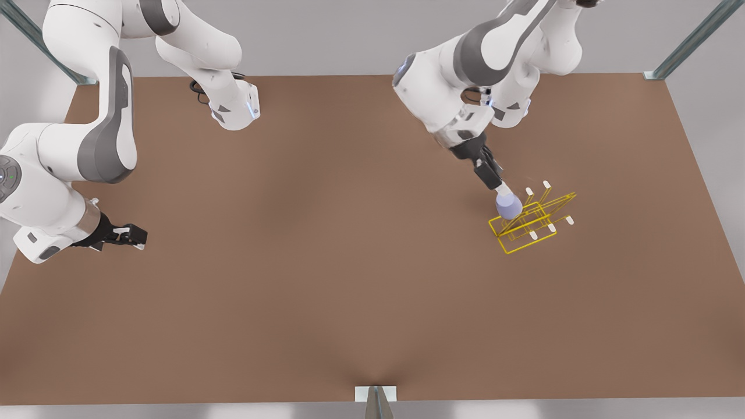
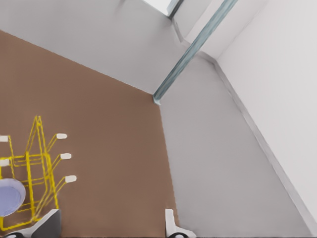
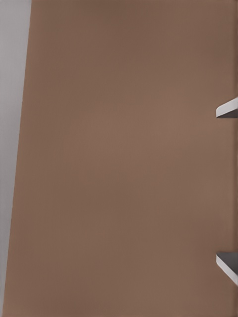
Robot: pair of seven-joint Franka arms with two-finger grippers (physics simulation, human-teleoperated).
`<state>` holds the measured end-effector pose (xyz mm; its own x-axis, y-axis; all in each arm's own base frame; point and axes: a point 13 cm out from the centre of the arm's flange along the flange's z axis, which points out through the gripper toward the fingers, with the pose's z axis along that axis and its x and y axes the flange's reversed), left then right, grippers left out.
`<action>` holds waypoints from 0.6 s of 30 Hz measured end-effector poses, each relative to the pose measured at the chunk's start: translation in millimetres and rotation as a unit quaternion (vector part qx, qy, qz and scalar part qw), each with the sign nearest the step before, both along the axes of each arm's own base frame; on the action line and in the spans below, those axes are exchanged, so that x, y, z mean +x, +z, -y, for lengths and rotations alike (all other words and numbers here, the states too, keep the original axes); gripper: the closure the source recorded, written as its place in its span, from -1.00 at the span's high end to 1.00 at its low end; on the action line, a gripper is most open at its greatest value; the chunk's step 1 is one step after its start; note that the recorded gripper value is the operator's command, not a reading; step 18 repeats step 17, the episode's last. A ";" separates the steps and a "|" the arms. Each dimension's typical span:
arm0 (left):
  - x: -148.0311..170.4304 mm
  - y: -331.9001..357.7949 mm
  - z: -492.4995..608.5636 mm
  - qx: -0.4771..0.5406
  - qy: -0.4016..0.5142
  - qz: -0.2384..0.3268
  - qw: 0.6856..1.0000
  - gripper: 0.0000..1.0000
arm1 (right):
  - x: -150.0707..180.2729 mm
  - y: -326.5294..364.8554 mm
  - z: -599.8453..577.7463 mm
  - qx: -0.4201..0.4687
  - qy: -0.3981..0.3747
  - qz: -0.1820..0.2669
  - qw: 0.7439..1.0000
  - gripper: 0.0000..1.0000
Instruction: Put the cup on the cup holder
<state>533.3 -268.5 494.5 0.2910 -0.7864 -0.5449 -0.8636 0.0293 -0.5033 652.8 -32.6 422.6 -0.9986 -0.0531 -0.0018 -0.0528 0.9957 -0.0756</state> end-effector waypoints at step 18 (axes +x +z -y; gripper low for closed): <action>61.9 -72.5 -145.4 -0.253 -0.360 -0.380 0.814 1.00 | -3.1 -3.5 -2.6 0.000 -0.001 -0.003 1.000 1.00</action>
